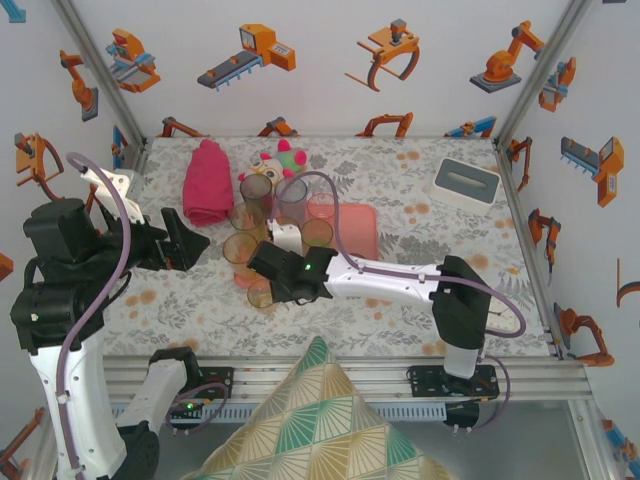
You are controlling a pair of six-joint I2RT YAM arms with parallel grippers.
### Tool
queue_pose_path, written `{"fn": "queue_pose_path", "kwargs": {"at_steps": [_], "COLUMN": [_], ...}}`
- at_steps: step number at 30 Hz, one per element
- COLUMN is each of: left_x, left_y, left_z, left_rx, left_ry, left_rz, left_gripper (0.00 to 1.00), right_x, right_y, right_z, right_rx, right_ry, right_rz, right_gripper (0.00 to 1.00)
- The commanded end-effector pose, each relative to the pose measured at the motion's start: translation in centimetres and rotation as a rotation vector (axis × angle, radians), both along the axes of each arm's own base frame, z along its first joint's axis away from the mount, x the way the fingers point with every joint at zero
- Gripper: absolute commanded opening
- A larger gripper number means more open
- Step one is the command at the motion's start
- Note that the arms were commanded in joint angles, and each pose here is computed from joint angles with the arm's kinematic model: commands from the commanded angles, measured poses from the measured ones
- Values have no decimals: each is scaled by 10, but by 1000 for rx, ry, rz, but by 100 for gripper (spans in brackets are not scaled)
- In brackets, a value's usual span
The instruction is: Place the glasses into the tray
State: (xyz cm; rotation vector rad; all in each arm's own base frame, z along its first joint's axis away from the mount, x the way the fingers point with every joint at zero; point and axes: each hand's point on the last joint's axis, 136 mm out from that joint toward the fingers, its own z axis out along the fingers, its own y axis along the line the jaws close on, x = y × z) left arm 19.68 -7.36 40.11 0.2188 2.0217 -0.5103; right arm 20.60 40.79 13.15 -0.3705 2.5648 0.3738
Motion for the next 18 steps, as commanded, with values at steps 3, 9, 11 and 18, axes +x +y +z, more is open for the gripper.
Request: {"fn": "queue_pose_path", "kwargs": {"at_steps": [3, 9, 11, 18], "left_x": [-4, -8, -8, -10], "left_y": [-3, -6, -6, -8], "left_z": [11, 13, 13, 14], "left_rx": [-15, -28, -26, -30], "left_ry": [-37, -42, -44, -48], "left_rz": [-12, -31, -30, -39], "left_gripper": [97, 97, 97, 97], "right_x": [0, -1, -1, -1], "right_y": [19, 23, 23, 28], "right_z": [9, 4, 2, -8], "right_rx": [55, 46, 42, 29], "right_ry": [-2, 7, 8, 21], "right_rz": [2, 10, 12, 19], "right_gripper": [39, 39, 39, 39]}}
